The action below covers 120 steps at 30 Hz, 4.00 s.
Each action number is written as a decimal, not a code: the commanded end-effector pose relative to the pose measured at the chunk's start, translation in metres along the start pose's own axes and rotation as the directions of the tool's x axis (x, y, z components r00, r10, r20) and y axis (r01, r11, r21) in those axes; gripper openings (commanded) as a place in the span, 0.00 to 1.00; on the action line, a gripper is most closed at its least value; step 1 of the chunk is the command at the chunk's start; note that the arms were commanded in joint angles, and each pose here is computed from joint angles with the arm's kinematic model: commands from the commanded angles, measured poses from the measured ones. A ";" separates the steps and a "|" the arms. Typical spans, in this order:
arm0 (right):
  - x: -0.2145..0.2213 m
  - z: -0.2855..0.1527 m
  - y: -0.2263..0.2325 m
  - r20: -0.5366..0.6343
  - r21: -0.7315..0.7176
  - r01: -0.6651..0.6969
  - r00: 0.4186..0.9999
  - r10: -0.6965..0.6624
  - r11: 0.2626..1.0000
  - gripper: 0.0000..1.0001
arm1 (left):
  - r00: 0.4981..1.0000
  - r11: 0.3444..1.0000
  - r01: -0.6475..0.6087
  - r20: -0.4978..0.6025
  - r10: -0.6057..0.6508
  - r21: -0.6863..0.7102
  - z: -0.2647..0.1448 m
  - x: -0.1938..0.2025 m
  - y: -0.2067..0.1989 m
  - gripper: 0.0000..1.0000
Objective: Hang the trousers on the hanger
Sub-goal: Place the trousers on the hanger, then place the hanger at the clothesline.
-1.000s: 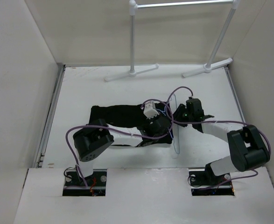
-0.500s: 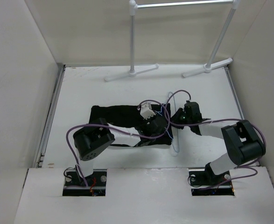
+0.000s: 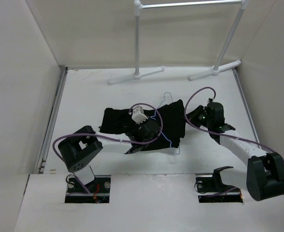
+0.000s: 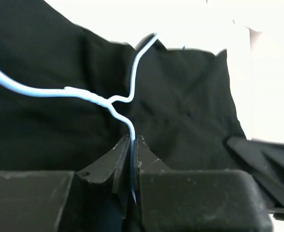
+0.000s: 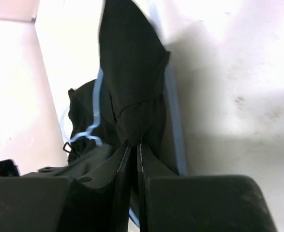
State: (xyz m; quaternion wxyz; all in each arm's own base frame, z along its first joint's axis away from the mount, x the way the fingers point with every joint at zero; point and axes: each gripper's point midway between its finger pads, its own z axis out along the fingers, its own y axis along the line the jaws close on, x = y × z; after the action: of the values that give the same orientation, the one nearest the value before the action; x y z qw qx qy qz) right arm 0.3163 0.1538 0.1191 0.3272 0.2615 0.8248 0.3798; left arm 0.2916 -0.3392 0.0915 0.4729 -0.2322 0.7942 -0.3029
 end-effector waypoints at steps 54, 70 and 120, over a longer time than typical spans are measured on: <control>-0.061 0.003 -0.070 0.109 0.321 -0.048 0.994 0.013 0.946 0.30 | 0.954 0.955 -0.295 0.044 0.295 -0.014 -0.017 -0.070 -0.024 0.03; -0.064 -0.133 0.087 0.277 -0.029 0.237 0.935 -0.220 0.971 0.65 | 0.916 0.902 -0.401 0.081 0.393 0.159 -0.133 -0.171 -0.159 0.01; 0.041 -0.155 0.285 0.206 -0.621 0.412 0.907 -0.368 0.667 0.06 | 0.942 0.914 -0.317 0.196 0.272 0.252 -0.184 -0.261 -0.203 1.00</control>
State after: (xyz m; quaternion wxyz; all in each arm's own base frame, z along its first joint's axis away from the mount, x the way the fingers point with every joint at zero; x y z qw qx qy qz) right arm 0.2225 0.2799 0.3402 0.4354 -0.0193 0.7367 0.5170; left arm 0.2597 -0.2935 0.4307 0.5727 -0.0259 0.7616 -0.3022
